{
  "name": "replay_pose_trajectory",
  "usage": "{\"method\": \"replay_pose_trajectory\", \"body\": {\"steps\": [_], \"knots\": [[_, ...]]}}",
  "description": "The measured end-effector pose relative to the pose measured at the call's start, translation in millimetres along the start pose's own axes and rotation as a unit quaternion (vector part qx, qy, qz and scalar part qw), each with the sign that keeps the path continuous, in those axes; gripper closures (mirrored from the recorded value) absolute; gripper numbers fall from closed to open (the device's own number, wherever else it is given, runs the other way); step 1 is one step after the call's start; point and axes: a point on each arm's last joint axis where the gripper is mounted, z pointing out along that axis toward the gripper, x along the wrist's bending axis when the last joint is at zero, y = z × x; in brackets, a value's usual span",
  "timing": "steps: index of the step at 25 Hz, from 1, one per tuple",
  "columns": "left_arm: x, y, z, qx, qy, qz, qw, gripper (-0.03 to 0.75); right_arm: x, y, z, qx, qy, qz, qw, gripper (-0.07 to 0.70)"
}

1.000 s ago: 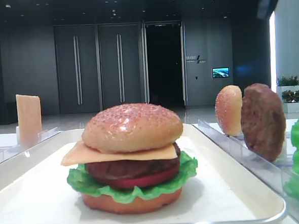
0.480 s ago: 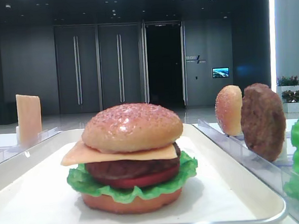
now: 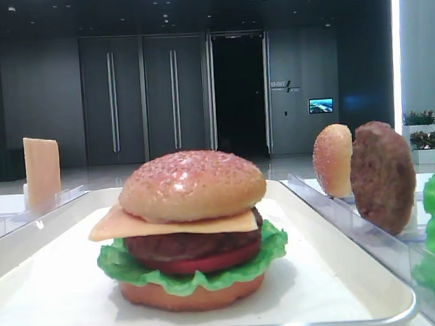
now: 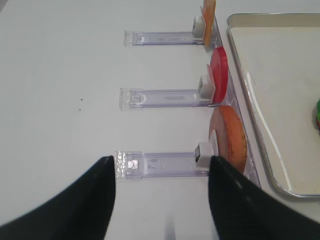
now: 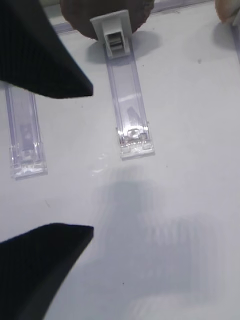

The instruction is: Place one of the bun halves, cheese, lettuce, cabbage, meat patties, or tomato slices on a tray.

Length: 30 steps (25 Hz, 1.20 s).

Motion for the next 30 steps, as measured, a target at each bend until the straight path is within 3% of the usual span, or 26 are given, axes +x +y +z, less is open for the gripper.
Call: {"method": "replay_pose_trajectory", "body": {"steps": [7,15,24,30], "knots": [[0.0,0,0,0.0,0.0,0.0,1.0,0.262,-7,-1,-1,0.009,-0.008,-0.001,0.9999,0.106],[0.0,0,0,0.0,0.0,0.0,1.0,0.262,-17,-8,-2,0.044,-0.059,-0.026,0.9969,0.106],[0.0,0,0,0.0,0.0,0.0,1.0,0.262,-15,-14,-5,0.071,-0.048,-0.019,0.9961,0.106],[0.0,0,0,0.0,0.0,0.005,1.0,0.262,-14,-36,-14,0.041,-0.045,-0.019,0.998,0.106]]}}
